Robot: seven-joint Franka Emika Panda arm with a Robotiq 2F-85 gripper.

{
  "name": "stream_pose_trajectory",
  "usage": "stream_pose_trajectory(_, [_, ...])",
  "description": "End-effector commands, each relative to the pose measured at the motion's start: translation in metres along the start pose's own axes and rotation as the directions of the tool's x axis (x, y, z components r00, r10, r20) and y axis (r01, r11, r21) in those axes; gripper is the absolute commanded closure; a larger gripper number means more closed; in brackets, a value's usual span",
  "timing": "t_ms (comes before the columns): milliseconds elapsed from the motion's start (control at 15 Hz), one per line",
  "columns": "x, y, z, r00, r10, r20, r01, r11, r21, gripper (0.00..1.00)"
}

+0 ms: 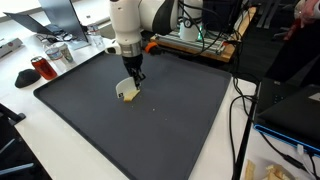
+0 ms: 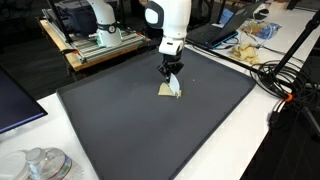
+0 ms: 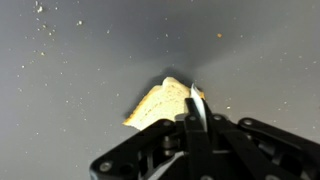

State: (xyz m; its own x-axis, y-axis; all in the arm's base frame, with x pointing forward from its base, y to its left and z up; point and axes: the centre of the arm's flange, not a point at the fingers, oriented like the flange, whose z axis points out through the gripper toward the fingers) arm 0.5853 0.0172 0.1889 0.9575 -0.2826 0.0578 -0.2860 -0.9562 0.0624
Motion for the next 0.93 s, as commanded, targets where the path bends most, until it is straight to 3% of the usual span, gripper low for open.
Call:
stream_pose_trajectory(0, [0.013, 0.001, 0.029, 0.999, -0.006, 0.044, 0.007, 1.0, -0.03, 0.99])
stream_pose_trajectory(333, [0.009, -0.003, 0.032, 0.976, -0.078, 0.204, 0.088, 0.995, -0.042, 0.99])
stream_pose_trajectory(533, [-0.002, -0.004, 0.033, 0.951, -0.146, 0.272, 0.154, 0.988, -0.008, 0.99])
stream_pose_trajectory(733, [-0.012, 0.001, 0.035, 0.939, -0.179, 0.294, 0.186, 0.983, 0.006, 0.99])
stream_pose_trajectory(867, [-0.011, 0.005, 0.028, 0.946, -0.187, 0.264, 0.186, 0.982, 0.031, 0.99])
